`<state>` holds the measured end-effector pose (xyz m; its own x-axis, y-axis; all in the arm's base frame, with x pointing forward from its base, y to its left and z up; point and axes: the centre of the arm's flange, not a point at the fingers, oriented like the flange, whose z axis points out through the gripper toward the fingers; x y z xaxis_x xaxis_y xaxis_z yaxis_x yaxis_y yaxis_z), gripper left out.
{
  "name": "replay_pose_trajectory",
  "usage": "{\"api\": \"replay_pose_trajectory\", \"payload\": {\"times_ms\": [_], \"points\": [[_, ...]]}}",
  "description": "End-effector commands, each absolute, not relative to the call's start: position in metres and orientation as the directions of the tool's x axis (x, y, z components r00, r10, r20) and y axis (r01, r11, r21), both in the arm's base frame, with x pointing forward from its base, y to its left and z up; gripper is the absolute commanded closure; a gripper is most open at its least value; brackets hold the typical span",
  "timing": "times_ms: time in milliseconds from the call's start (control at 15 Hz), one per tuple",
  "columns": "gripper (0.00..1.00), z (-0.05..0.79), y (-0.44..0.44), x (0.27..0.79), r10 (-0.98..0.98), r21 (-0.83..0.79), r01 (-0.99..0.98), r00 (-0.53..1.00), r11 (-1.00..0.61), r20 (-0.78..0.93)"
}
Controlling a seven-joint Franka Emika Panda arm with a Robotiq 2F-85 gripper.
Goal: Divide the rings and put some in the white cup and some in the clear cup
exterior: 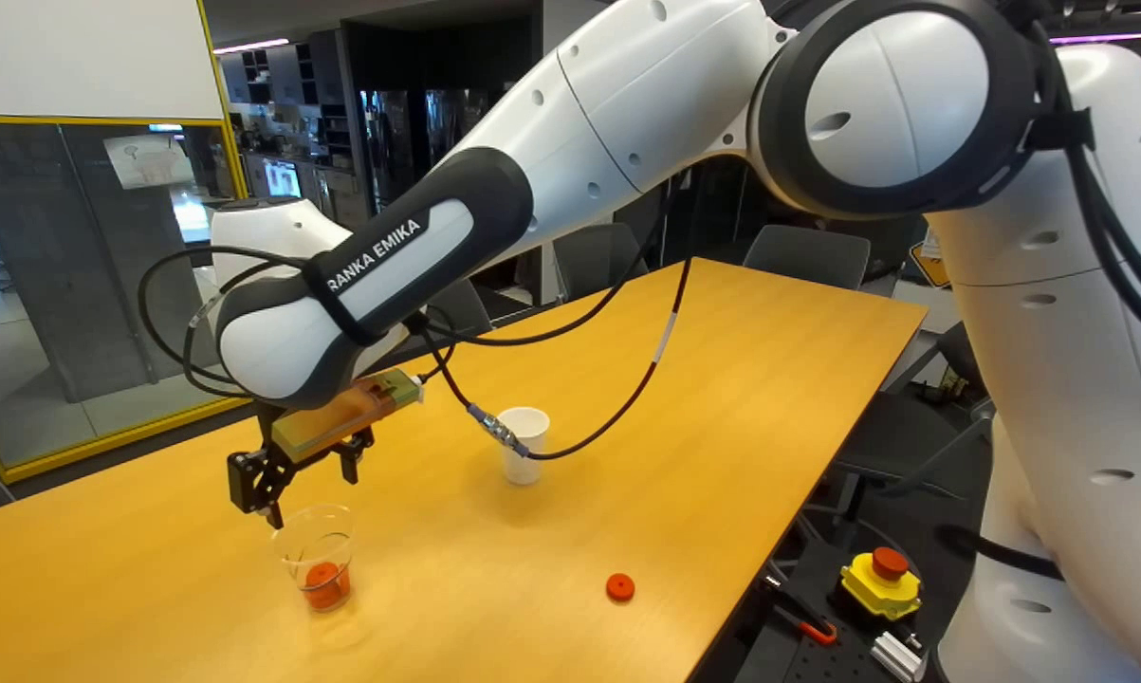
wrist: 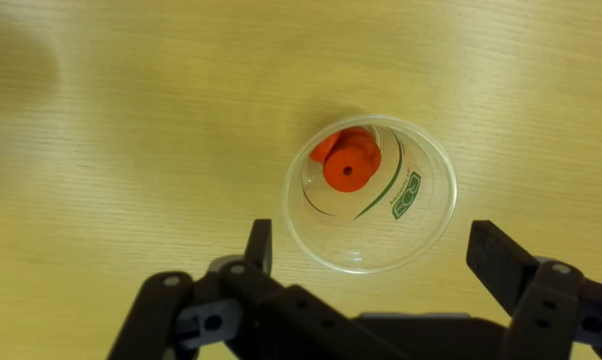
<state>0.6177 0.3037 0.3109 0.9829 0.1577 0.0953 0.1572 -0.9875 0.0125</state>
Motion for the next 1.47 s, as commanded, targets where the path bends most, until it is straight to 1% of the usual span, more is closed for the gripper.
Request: {"api": "replay_pose_trajectory", "payload": {"times_ms": [0, 267, 467, 1000, 1400], "points": [[0.00, 0.346, 0.281, 0.610, 0.120, 0.042, 0.116, 0.989, -0.992, 0.088], [0.00, 0.359, 0.230, 0.578, 0.024, 0.072, 0.019, 0.997, -0.997, 0.072], [0.00, 0.354, 0.190, 0.545, -0.034, 0.067, -0.038, 0.998, -0.997, 0.055], [0.00, 0.300, 0.114, 0.459, -0.083, 0.072, -0.085, 0.996, -0.994, 0.042], [0.00, 0.256, 0.080, 0.422, -0.109, 0.040, -0.111, 0.993, -0.993, 0.046]]}}
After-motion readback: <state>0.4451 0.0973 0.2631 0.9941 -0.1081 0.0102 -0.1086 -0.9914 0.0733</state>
